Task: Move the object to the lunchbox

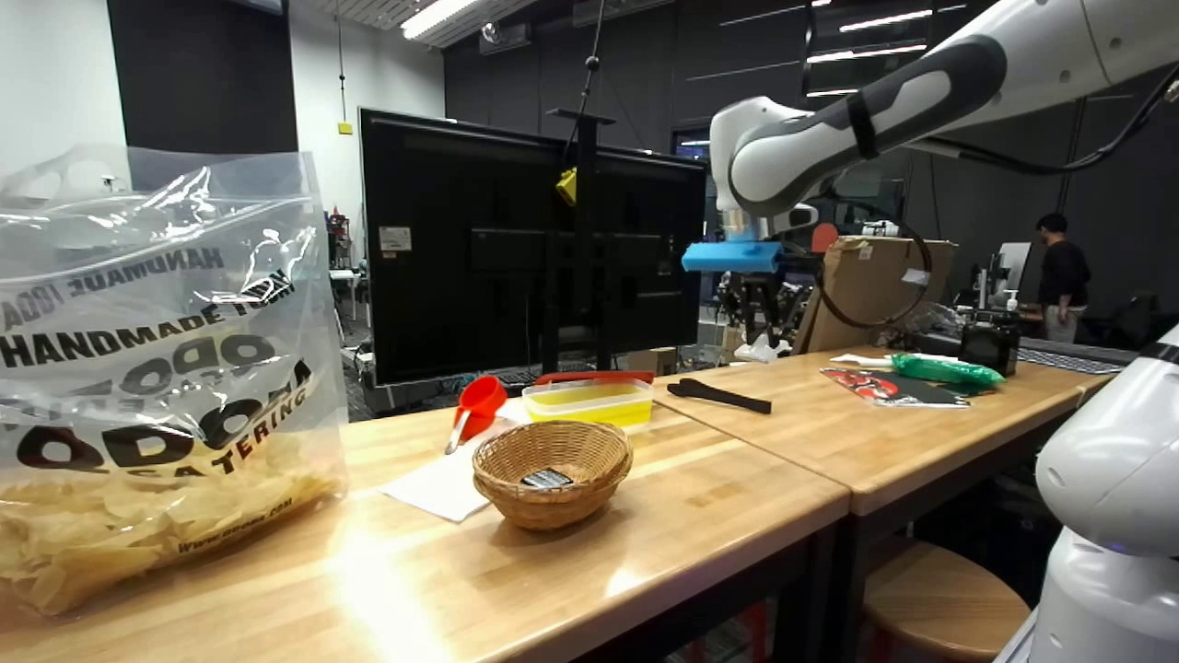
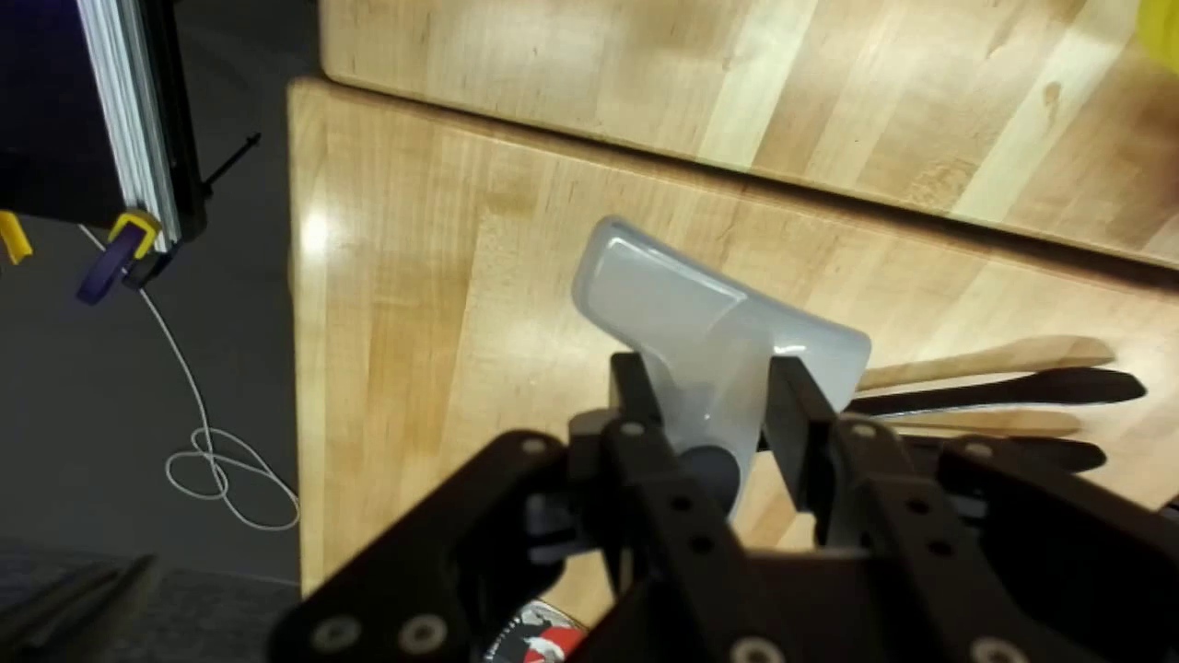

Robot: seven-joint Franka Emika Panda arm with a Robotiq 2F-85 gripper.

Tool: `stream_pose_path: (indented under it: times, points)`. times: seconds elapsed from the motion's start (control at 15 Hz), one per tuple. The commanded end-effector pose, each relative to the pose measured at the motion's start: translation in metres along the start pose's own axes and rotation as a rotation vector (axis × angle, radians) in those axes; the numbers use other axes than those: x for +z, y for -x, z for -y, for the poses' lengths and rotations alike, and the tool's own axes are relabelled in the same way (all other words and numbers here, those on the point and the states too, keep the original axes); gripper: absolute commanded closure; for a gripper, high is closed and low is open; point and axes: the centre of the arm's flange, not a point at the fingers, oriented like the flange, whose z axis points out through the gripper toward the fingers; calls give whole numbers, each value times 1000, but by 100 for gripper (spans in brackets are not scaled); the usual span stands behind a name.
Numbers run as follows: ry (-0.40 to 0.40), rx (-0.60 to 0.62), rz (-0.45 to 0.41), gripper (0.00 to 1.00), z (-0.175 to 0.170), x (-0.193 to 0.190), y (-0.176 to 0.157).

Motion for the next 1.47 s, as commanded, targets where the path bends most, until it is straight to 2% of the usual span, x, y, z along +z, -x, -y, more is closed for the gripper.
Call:
stream_pose_path:
  times: [0.0, 0.27, 0.67, 1.13, 1.4]
  points:
    - [5, -104, -71, 91, 27, -35, 21]
    - [-35, -216, -53, 91, 46, -34, 42]
    - [-30, -372, -15, 91, 77, -15, 57]
    - [-17, -520, -11, 91, 117, -34, 67]
    - [-23, -656, -4, 91, 144, -43, 82]
